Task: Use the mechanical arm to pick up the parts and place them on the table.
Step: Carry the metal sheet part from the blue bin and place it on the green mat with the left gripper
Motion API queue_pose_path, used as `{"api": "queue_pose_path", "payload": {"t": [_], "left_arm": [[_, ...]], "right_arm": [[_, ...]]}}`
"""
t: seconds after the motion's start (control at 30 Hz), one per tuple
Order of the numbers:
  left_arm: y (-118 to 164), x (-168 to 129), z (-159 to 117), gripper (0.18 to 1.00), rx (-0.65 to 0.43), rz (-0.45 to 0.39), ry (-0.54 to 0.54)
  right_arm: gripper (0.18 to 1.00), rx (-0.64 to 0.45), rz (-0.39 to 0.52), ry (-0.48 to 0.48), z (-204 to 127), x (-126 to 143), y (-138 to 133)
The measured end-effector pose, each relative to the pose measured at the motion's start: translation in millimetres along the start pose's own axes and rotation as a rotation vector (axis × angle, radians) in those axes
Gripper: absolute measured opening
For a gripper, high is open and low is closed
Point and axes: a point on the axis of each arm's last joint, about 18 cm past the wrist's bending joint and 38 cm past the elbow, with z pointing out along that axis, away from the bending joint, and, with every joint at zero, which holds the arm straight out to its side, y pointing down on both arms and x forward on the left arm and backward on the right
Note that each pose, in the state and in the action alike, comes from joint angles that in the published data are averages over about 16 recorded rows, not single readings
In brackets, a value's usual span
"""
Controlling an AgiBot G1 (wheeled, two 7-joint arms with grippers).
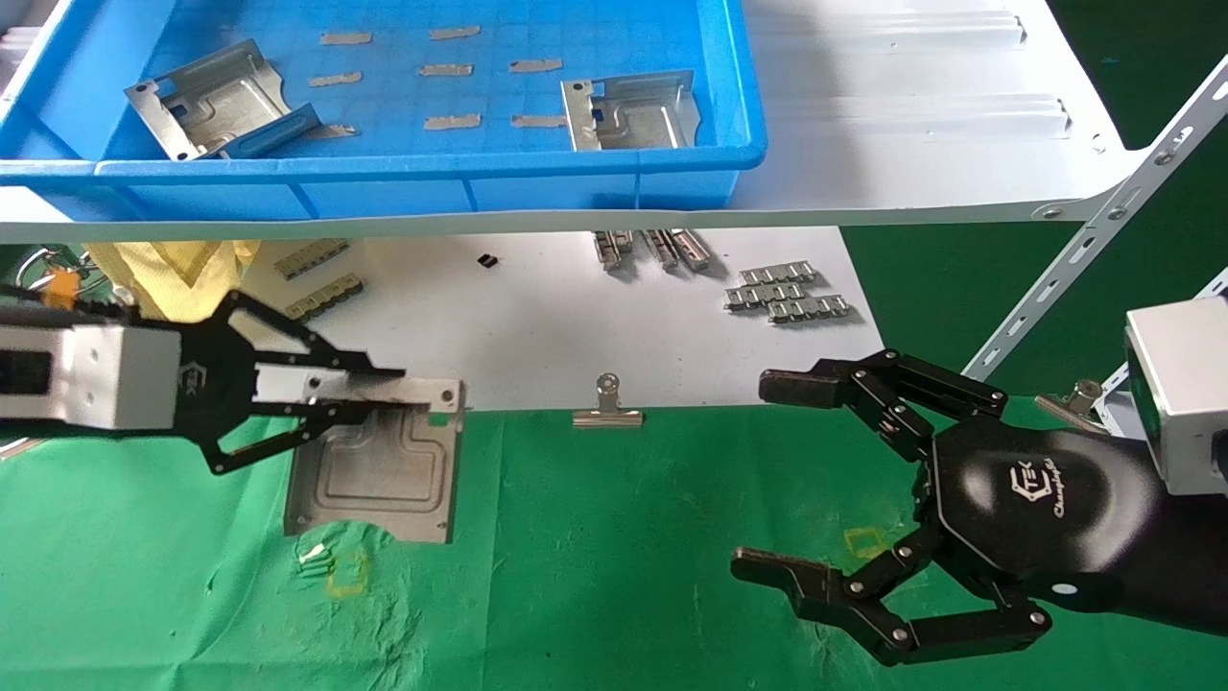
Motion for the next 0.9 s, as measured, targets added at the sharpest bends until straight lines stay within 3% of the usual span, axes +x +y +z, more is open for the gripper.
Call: {"api": "queue_pose_path", "payload": {"t": [0.37,0.9], "left_arm": [[62.3,52.4,0.8,0.270,-0.126,-0.055,0.080],[94.3,86.9,8.6,0.270,-0.193,-0.132,0.130]], "right_arm": [[1.001,0.000,0.000,0.000,0.0,0.0,0.0],[1.001,0.000,0.000,0.000,0.0,0.0,0.0]]}}
